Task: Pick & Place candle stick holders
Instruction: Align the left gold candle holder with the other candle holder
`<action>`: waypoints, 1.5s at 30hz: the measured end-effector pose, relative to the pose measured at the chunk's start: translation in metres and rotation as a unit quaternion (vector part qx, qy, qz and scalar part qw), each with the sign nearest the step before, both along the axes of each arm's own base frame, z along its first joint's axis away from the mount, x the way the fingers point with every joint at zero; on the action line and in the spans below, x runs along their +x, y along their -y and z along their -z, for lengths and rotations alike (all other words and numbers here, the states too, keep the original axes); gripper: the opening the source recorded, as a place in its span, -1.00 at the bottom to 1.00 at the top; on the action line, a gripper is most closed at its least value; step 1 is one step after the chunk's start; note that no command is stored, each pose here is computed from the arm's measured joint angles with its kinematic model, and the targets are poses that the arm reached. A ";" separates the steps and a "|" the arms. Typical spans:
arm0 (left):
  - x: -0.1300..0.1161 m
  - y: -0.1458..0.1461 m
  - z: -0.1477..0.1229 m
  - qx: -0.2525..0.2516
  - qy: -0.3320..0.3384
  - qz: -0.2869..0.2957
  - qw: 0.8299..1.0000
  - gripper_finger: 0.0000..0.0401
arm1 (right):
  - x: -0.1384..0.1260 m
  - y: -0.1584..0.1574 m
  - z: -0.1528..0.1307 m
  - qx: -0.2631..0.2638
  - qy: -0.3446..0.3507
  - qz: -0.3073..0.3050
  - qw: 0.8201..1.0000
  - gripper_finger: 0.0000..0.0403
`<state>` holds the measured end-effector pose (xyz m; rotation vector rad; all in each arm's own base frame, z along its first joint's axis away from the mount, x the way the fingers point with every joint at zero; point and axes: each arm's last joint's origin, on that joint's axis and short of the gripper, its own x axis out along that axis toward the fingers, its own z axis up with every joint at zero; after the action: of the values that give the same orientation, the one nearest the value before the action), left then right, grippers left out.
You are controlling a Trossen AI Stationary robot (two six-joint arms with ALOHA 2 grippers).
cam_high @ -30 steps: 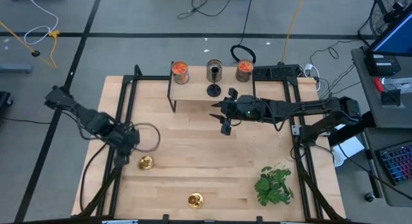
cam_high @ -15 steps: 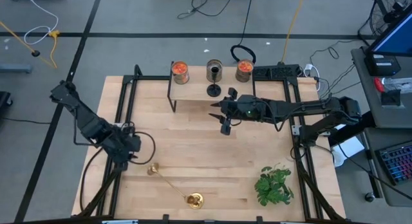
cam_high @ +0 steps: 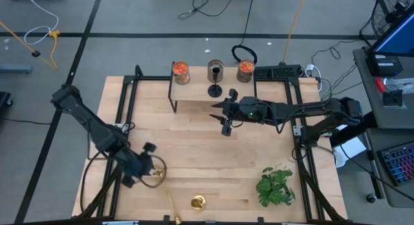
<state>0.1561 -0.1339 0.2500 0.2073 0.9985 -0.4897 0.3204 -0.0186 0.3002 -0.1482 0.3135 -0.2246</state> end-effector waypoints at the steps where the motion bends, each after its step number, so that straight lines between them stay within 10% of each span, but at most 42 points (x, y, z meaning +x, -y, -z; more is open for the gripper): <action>1: 0.004 0.004 0.004 0.004 -0.002 0.021 1.000 -0.37 | 0.000 0.000 0.002 0.000 -0.001 0.000 1.000 -0.15; 14: 0.055 0.019 0.052 0.041 -0.002 0.186 0.982 -0.37 | -0.001 0.004 0.005 0.005 0.017 0.008 1.000 -0.15; 32: 0.082 0.016 0.093 -0.044 -0.098 0.156 0.982 -0.37 | -0.001 0.004 0.007 0.003 0.006 0.007 1.000 -0.15; 45: 0.083 0.016 0.102 -0.010 -0.097 0.169 0.981 -0.42 | -0.001 0.004 0.007 0.002 0.006 0.006 1.000 -0.15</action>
<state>0.2396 -0.1501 0.1481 0.3192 1.1539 -0.8413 0.3191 -0.0227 0.2933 -0.1411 0.3039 -0.2373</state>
